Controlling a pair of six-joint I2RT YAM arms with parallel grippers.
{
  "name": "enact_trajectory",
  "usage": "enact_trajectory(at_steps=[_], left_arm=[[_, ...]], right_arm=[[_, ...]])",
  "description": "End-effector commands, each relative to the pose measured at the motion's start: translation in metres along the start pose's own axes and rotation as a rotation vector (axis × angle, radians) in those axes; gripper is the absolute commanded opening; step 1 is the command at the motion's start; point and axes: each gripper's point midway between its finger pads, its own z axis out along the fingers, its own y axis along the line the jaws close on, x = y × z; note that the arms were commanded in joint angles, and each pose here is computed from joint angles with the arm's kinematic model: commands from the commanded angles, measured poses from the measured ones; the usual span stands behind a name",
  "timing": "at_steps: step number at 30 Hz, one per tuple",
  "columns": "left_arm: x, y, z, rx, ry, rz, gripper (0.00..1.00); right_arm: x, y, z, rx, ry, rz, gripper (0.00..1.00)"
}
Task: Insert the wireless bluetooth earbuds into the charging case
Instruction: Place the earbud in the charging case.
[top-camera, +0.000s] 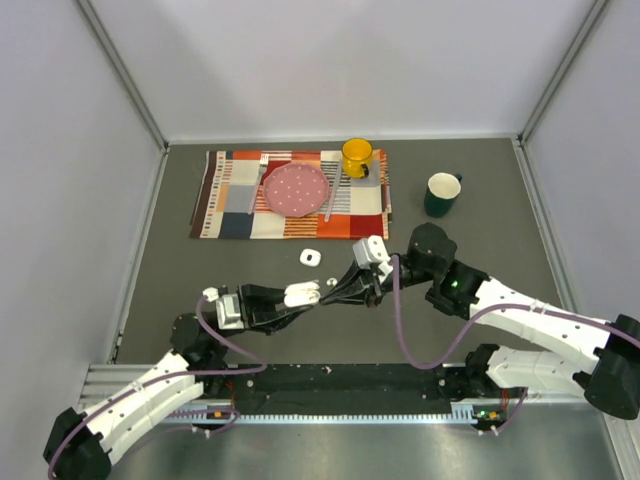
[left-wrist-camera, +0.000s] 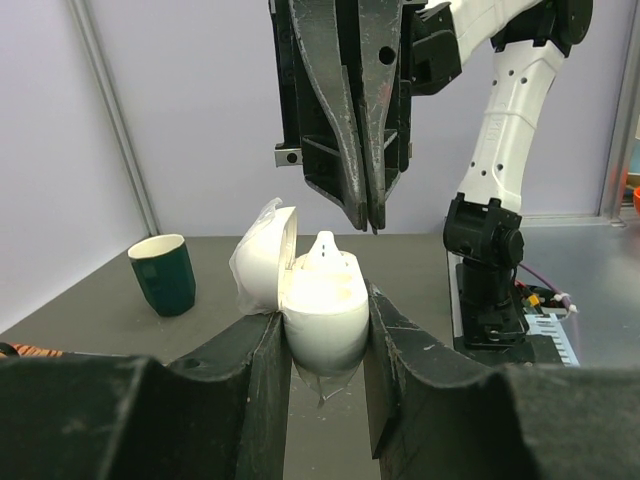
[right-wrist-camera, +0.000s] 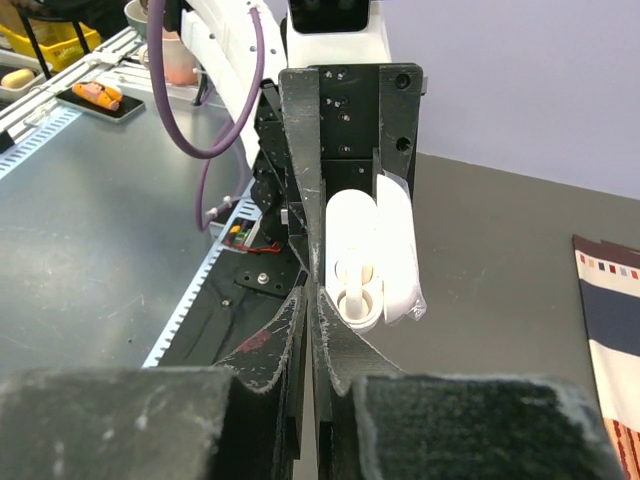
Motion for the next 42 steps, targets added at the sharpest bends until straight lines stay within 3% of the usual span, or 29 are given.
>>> enact_trajectory(at_steps=[1,24,42], left_arm=[[-0.005,0.0,-0.001,-0.005,-0.029,0.021,0.0],[-0.005,-0.004,-0.002,0.015,-0.032,0.026,0.0],[-0.001,0.005,-0.004,-0.038,-0.019,0.025,0.0]], right_arm=[[-0.016,0.004,0.002,-0.018,-0.043,-0.058,0.03],[-0.006,-0.014,0.011,0.035,-0.026,-0.006,0.01],[-0.024,-0.014,-0.011,0.15,-0.053,-0.105,0.17]])
